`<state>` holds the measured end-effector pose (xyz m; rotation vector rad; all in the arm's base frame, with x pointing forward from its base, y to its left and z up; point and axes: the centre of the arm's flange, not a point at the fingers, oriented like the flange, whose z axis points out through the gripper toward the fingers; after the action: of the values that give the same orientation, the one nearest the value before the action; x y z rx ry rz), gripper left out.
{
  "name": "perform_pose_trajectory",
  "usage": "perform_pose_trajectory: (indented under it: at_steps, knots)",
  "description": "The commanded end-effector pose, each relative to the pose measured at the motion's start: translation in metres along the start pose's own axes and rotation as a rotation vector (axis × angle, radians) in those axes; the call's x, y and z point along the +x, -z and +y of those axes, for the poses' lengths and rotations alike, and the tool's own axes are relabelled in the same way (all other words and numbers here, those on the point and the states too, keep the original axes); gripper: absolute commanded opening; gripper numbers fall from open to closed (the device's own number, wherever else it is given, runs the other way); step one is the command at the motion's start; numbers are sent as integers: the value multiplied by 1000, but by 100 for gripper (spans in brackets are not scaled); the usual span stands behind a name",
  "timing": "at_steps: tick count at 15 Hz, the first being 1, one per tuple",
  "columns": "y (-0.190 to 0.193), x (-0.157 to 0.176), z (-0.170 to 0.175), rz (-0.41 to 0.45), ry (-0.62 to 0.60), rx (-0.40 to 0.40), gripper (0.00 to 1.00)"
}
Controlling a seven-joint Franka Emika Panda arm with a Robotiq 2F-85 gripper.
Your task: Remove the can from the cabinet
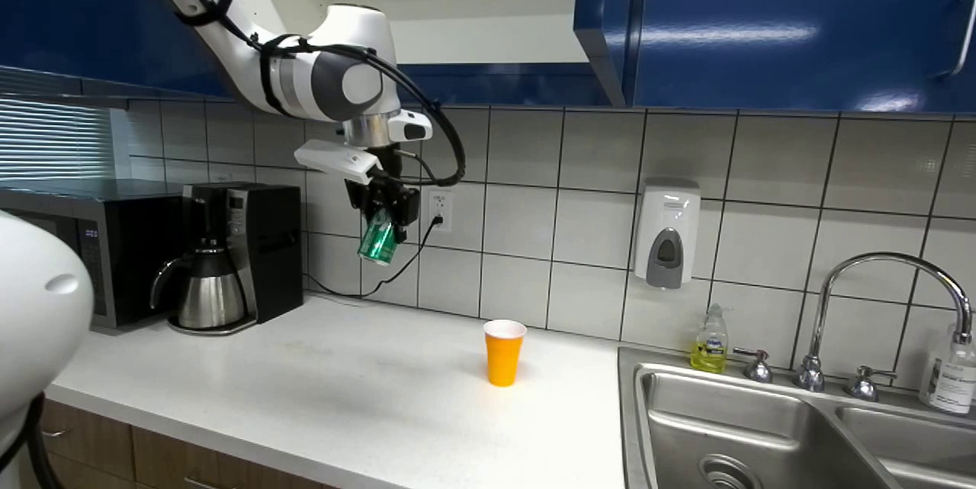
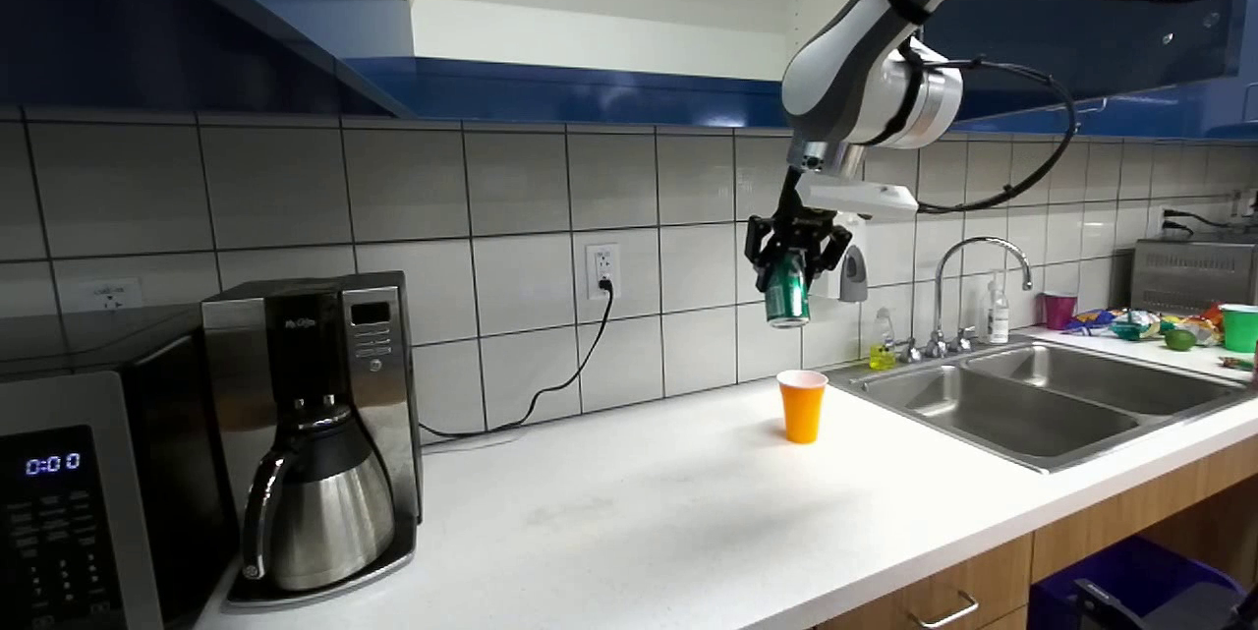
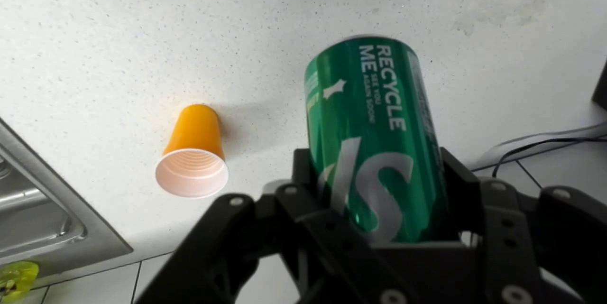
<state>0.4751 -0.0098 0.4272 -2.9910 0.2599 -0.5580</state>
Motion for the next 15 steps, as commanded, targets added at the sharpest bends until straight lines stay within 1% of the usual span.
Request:
perform_pose_trajectory:
  at_steps: [1,8,15]
  knots:
    - [-23,6,0,2,17,13,38]
    - [-71,-1,6,-19,9,8,38]
    - [-118,-15,14,-32,-14,24,38]
